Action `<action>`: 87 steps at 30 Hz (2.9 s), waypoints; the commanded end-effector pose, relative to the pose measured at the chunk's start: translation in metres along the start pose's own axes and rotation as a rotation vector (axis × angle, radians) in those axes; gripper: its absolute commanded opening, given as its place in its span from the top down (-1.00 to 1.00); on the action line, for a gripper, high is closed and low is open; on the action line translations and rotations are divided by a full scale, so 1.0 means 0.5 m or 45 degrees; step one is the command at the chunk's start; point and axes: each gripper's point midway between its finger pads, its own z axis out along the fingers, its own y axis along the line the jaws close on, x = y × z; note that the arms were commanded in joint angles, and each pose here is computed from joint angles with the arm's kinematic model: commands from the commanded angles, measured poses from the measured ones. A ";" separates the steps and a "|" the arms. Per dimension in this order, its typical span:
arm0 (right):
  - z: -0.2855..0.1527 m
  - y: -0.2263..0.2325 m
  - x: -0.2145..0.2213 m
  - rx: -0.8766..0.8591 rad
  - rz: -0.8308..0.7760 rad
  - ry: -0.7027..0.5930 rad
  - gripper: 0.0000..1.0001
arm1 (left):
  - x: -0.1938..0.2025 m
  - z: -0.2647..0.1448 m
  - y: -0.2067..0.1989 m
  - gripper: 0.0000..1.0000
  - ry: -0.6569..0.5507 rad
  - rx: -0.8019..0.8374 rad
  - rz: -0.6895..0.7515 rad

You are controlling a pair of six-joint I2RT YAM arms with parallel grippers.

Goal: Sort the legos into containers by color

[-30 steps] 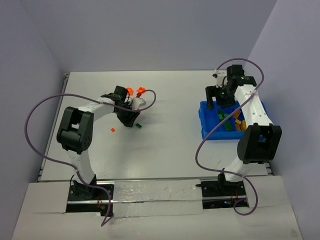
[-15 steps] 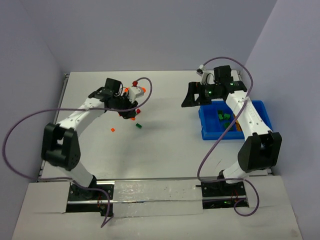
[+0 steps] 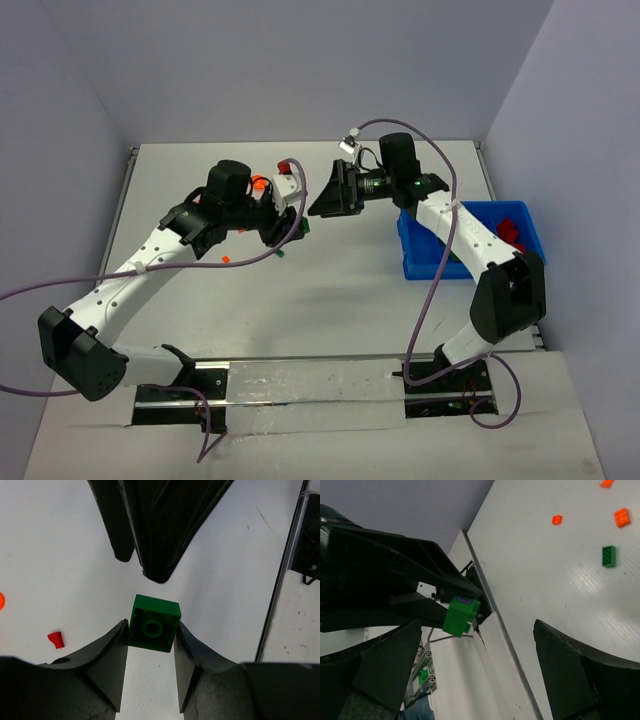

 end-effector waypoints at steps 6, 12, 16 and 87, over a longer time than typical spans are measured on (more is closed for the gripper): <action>0.047 0.038 0.012 -0.109 -0.016 0.068 -0.85 | -0.029 0.006 -0.012 1.00 -0.034 -0.004 -0.001; 0.064 0.017 0.034 -0.063 0.004 0.120 -0.44 | -0.035 0.006 0.001 1.00 -0.037 -0.046 0.005; 0.066 0.019 0.046 -0.070 0.003 0.147 -0.15 | -0.036 0.009 0.018 1.00 -0.036 -0.099 0.002; -0.554 -0.490 0.095 1.564 0.019 0.241 -0.97 | 0.338 -0.159 0.584 -0.86 0.335 -0.887 -0.699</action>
